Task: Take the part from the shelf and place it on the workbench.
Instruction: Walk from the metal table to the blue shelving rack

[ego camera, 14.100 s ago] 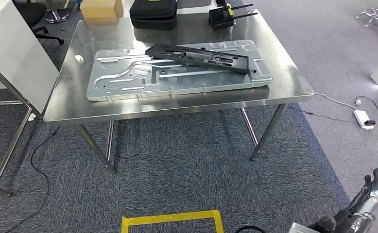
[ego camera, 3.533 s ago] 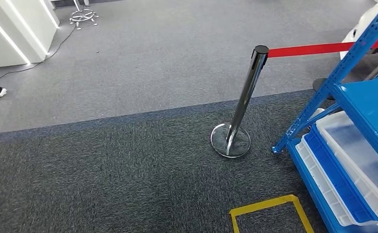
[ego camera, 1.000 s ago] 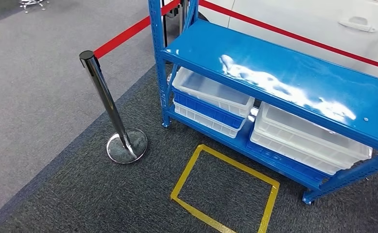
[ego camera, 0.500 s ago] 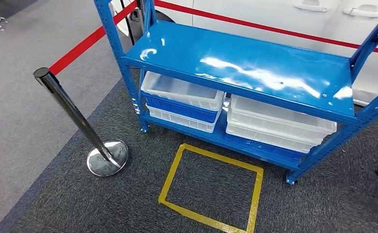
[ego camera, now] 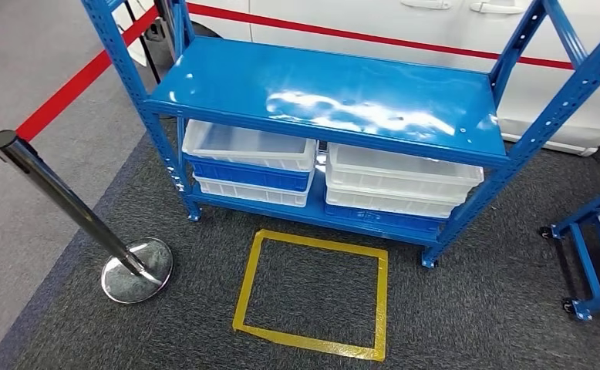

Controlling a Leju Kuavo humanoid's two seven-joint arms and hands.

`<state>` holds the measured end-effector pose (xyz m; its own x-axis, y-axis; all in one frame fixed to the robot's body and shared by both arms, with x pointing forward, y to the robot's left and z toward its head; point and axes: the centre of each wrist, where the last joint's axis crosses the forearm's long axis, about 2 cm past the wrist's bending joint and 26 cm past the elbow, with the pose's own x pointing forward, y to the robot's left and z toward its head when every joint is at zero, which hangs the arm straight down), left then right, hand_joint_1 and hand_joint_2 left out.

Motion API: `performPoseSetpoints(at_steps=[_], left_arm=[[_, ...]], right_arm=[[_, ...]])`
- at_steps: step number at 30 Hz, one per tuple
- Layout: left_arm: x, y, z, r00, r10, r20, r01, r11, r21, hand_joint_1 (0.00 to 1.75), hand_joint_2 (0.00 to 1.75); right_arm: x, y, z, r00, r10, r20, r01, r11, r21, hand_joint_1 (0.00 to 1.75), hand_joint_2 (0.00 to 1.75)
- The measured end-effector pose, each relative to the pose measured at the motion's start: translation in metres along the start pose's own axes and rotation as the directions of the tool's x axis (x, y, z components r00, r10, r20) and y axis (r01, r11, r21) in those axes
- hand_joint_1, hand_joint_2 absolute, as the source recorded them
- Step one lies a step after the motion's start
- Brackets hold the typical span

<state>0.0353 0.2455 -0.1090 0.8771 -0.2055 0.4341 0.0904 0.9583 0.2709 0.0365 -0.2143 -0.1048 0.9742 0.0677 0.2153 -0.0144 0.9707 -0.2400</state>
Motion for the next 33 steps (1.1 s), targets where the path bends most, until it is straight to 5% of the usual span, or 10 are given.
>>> performPoseSetpoints(at_steps=[17,21,26,30,33], left_arm=[[0.0022,-0.0006,-0.0006,1.0,0.0,0.003,0.0,1.0,0.0,0.0,0.0],[0.0023,0.0006,-0.0011,1.0,-0.004,0.005,0.004,1.0,0.0,0.0,1.75],[0.0041,0.0005,-0.0017,1.0,-0.017,0.012,0.017,1.0,-0.005,0.0,1.75],[0.0032,0.0002,-0.0013,0.999,-0.031,0.016,0.031,0.999,-0.014,0.0,1.75],[0.0037,0.0002,-0.0015,0.999,-0.035,0.017,0.035,0.999,-0.014,0.0,1.75]], right_arm=[[0.0002,-0.0017,-0.0007,0.999,0.004,-0.043,-0.004,1.0,0.0,0.0,0.0],[0.0005,0.0002,-0.0001,0.998,0.005,-0.055,-0.004,1.0,0.012,0.0,0.0],[0.0005,0.0005,0.0001,0.996,0.016,-0.087,-0.015,1.0,0.01,0.0,0.0],[0.0008,0.0005,0.0,0.993,0.032,-0.11,-0.032,0.999,0.005,0.0,1.75],[0.0,0.0003,0.0,0.993,0.04,-0.114,-0.039,0.999,0.009,0.0,1.75]])
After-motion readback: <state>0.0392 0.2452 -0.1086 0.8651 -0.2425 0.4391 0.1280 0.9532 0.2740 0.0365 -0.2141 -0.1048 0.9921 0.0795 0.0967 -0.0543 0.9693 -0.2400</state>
